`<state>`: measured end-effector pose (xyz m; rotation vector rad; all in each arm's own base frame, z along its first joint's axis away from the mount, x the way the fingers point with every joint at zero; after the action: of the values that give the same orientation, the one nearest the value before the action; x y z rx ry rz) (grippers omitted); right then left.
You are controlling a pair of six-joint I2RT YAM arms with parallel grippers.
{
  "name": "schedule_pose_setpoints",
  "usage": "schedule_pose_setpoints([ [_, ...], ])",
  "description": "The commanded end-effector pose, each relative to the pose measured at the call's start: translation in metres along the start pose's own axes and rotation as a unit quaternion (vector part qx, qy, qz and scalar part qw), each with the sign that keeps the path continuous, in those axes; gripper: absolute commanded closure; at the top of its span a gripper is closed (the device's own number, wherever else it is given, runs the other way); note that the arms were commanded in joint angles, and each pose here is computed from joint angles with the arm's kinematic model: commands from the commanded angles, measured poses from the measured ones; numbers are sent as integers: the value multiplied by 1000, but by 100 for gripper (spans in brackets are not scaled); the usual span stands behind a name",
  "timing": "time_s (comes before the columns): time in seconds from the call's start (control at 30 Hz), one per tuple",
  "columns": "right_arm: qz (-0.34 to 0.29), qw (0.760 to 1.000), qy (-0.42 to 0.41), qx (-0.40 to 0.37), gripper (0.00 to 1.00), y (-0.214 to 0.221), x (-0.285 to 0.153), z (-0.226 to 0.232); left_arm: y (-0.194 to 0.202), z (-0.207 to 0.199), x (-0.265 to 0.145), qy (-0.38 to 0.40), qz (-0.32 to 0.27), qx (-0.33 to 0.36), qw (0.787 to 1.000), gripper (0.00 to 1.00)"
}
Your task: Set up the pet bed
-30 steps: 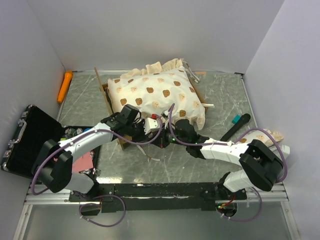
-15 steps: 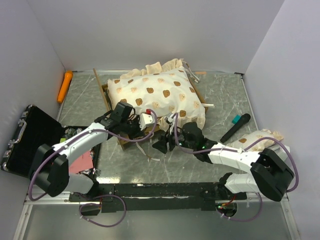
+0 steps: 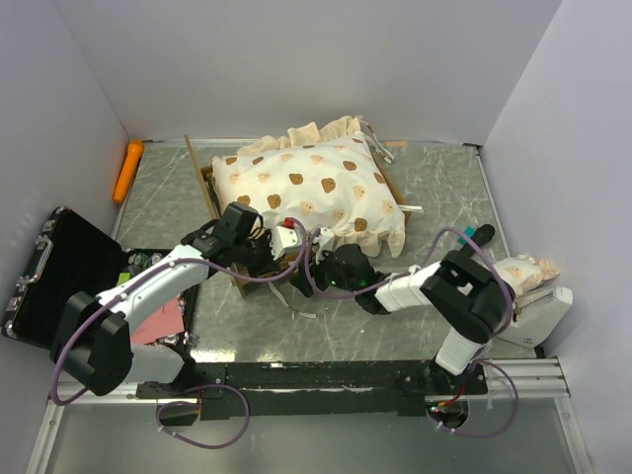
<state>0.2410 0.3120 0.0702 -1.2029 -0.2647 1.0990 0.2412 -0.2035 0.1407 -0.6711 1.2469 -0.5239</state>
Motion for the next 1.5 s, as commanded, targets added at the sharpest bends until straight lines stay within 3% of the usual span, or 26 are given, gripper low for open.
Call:
schedule_pose_setpoints([
  [0.0, -53, 999, -8, -1, 32, -25, 22, 5, -29, 2, -15, -4, -55, 26, 998, 99],
  [0.17, -28, 999, 15, 14, 41, -5, 40, -8, -29, 1, -15, -3, -56, 26, 998, 99],
  [0.2, -27, 999, 16, 17, 47, -3, 41, -10, -29, 1, -15, -2, -55, 26, 998, 99],
  [0.3, -34, 999, 18, 25, 81, 2, 37, -12, -29, 2, -16, -3, -53, 28, 998, 99],
  [0.4, -44, 999, 16, 17, 100, 1, 28, -11, -26, 1, -15, -1, -50, 27, 998, 99],
  [0.67, -36, 999, 3, -11, 100, -3, -8, 4, -20, 1, -15, -7, -35, 27, 999, 99],
  [0.83, 82, 990, -39, -108, 100, 31, -37, 53, -10, 0, -16, -3, -8, 27, 1000, 98],
  [0.93, 145, 972, -121, -138, 100, 53, -54, 92, -4, -3, -16, 8, 10, 21, 1000, 83],
  [1.03, 212, 955, -171, -117, 100, 79, -67, 117, -1, -7, -19, 10, 16, 20, 1000, 59],
  [1.1, 230, 947, -204, -97, 100, 89, -72, 131, -3, -9, -23, 6, 14, 22, 1000, 50],
  [1.23, 231, 941, -242, -43, 100, 101, -85, 141, -10, -11, -34, 6, 4, 29, 1000, 42],
  [1.47, 265, 942, -208, 7, 100, 115, -63, 143, -16, -15, -32, 21, -9, 16, 1000, 39],
])
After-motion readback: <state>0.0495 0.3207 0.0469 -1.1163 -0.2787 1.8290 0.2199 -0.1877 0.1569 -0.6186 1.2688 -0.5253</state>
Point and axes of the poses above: each gripper's point midway between its finger pads, its own x axis out along the fingers, its own z axis along the line the jaws close on, y = z × x, the point moved 3 cm from there along -x, back along the fingers, and after that the axes turned 9 degrees about x, right-handed, at the moved point
